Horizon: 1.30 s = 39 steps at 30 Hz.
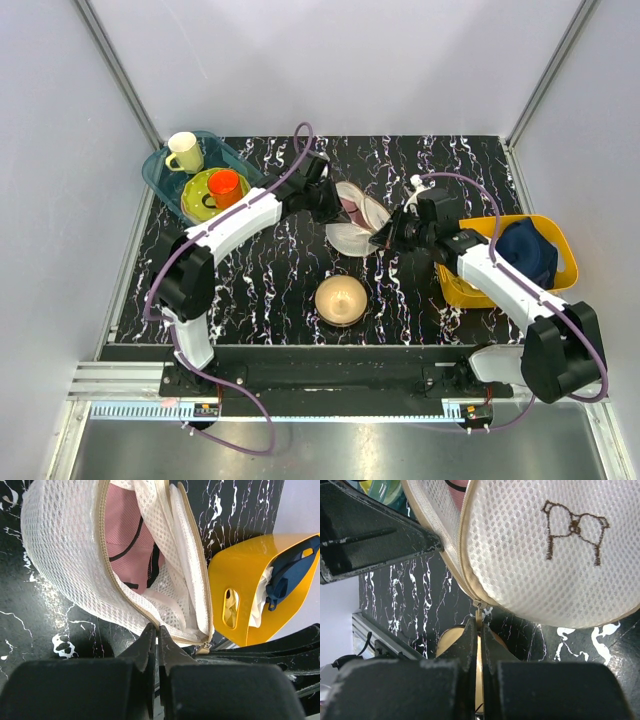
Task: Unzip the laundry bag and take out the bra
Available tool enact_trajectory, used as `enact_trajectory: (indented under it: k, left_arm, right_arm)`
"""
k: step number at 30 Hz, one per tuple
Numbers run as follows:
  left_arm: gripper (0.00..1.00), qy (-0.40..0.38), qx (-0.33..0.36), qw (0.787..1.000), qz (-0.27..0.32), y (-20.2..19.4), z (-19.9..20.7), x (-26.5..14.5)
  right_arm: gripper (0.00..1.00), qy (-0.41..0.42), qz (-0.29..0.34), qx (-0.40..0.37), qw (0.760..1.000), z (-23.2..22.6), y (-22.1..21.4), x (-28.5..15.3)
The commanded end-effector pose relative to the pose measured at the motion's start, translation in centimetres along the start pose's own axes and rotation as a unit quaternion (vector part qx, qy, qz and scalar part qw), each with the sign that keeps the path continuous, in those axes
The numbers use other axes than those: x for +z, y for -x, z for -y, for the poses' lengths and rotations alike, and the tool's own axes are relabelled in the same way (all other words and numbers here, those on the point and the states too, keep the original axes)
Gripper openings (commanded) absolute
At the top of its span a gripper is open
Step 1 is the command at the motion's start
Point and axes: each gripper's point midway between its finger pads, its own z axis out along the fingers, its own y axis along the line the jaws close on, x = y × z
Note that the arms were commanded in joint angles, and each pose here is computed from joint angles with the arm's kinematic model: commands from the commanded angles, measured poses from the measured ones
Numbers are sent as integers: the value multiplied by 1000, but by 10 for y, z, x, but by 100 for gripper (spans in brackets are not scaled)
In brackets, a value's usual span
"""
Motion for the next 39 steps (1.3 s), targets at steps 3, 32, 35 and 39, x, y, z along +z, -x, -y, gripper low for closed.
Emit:
enact_trajectory:
  k: [3, 32, 35, 39]
  left_arm:
    - [0, -6, -12, 999, 49, 26, 1, -22]
    - [0, -45, -26, 999, 0, -21, -8, 1]
    - [0, -35, -28, 999, -4, -27, -18, 4]
    - [0, -34, -22, 999, -8, -30, -22, 5]
  right_arm:
    - [0, -5, 10, -23, 1000, 0, -1, -9]
    - [18, -162, 5, -20, 987, 44, 53, 52]
    - [0, -160, 18, -16, 987, 44, 51, 44]
    - [0, -154, 26, -18, 988, 40, 49, 33]
